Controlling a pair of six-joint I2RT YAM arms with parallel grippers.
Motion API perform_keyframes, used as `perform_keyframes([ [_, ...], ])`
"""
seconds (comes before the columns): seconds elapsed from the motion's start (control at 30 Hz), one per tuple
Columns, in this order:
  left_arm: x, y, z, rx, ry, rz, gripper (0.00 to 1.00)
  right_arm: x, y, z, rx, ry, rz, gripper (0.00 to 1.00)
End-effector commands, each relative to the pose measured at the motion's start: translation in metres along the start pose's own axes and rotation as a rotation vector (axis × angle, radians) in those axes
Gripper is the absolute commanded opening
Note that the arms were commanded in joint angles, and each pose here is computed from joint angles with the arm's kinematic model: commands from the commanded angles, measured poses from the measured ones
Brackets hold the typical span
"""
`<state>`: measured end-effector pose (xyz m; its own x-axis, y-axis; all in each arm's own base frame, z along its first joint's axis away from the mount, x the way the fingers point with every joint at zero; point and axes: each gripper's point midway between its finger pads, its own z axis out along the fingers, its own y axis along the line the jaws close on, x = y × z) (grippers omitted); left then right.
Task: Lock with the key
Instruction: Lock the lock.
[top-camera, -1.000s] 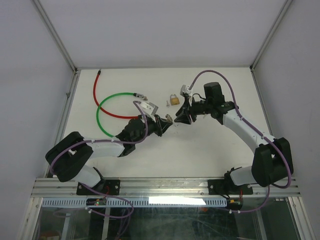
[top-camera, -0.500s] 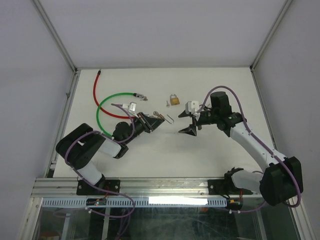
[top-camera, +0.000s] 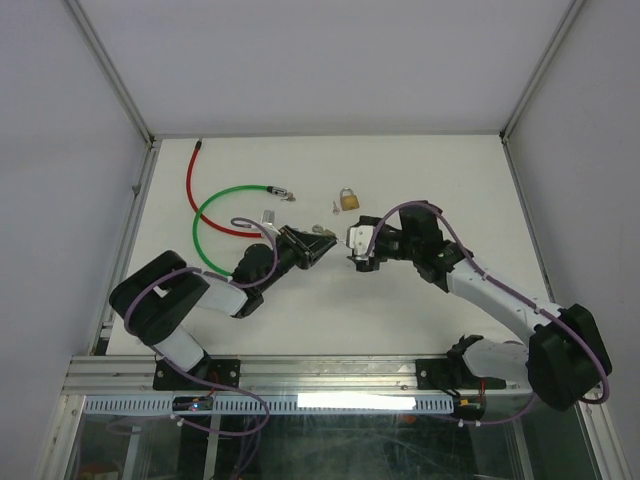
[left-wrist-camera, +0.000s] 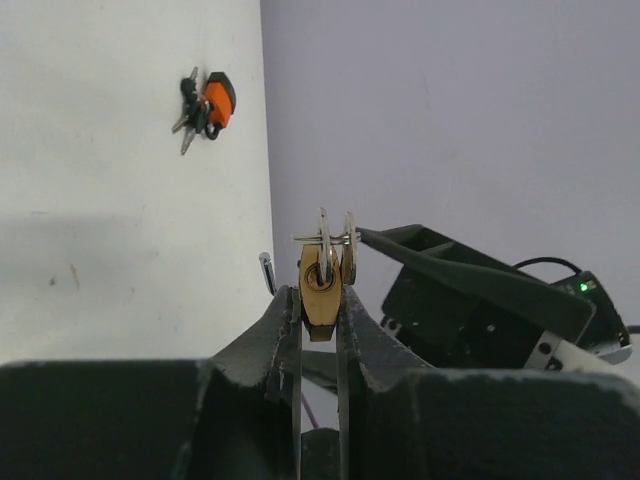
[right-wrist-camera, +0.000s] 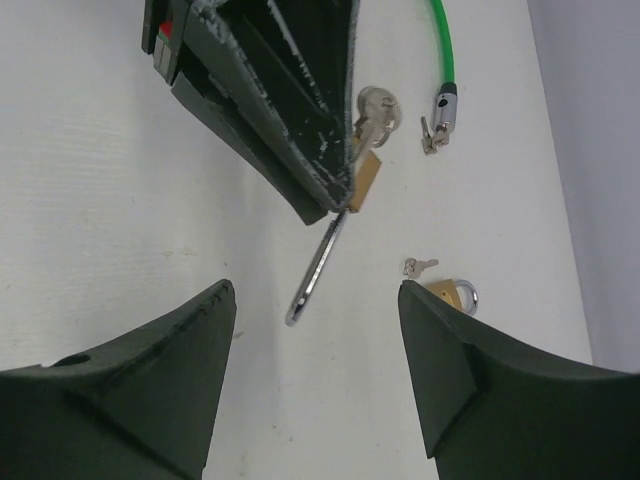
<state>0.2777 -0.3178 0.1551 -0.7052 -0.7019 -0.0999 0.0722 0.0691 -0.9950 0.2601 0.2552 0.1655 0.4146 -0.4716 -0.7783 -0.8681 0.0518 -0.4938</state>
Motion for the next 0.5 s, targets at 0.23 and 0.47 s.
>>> perform_keyframes([
  [0.23,-0.020,-0.043,0.005,0.004,-0.142,-0.002,0.00,-0.008,-0.027,0.015,0.125,0.036,-0.030,0.59],
  [0.47,-0.020,-0.046,0.003,0.019,-0.145,0.002,0.00,-0.017,-0.028,0.014,0.114,-0.005,0.044,0.44],
])
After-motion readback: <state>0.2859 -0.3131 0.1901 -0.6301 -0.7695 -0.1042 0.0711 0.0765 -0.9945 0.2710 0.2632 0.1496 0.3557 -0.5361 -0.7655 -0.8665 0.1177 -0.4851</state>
